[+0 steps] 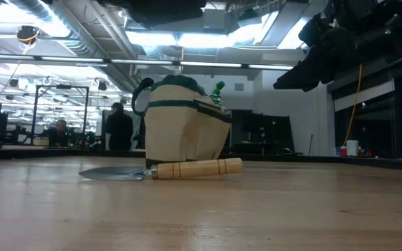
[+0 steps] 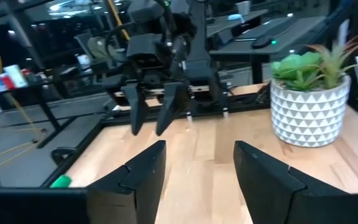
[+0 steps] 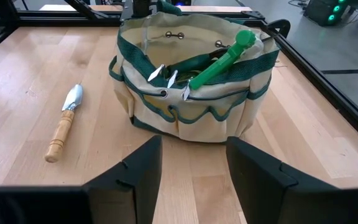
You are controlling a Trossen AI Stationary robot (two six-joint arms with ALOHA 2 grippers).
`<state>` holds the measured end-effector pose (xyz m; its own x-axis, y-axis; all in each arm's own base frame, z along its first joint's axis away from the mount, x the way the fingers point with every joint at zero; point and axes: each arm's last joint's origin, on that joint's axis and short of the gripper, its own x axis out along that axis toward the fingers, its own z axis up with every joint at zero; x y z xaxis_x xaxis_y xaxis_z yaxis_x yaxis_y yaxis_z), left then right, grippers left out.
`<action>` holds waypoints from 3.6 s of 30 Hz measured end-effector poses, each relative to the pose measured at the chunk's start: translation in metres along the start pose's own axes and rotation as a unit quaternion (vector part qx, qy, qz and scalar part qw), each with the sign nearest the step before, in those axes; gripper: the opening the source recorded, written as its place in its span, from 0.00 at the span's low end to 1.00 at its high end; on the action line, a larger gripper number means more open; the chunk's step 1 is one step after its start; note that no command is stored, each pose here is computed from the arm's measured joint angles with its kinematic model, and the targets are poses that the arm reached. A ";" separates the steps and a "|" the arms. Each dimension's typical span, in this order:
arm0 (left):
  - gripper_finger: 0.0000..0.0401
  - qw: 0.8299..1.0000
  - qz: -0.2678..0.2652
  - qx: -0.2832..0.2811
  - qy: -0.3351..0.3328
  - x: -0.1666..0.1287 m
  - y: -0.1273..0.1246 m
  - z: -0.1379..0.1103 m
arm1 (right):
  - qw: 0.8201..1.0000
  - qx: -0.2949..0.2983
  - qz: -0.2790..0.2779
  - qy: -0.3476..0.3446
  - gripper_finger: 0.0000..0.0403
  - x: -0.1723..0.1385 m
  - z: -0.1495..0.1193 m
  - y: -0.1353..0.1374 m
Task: Pick & Place Garden tools in Gardening bag
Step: Put the brown trowel into the gardening bag
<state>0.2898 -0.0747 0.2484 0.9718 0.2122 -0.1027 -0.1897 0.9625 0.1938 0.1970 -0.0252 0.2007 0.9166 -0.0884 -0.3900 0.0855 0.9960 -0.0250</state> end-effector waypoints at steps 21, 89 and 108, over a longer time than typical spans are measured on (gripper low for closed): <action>0.51 0.998 -0.009 -0.046 0.033 0.020 -0.035 -0.014 | 1.000 0.000 0.000 0.000 0.45 0.000 0.000 0.000; 0.17 0.934 -0.037 -0.068 0.348 0.043 -0.074 -0.126 | 1.000 0.000 0.000 0.000 0.45 0.000 0.000 0.000; 0.17 0.948 -0.020 -0.061 0.313 0.040 -0.067 -0.105 | 1.000 0.000 0.000 0.000 0.45 0.000 0.000 0.000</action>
<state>0.3266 -0.1132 0.1286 0.7127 0.1967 -0.6734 -0.2064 0.9762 0.0667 0.1971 -0.0251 0.2007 0.9168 -0.0875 -0.3895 0.0846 0.9961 -0.0246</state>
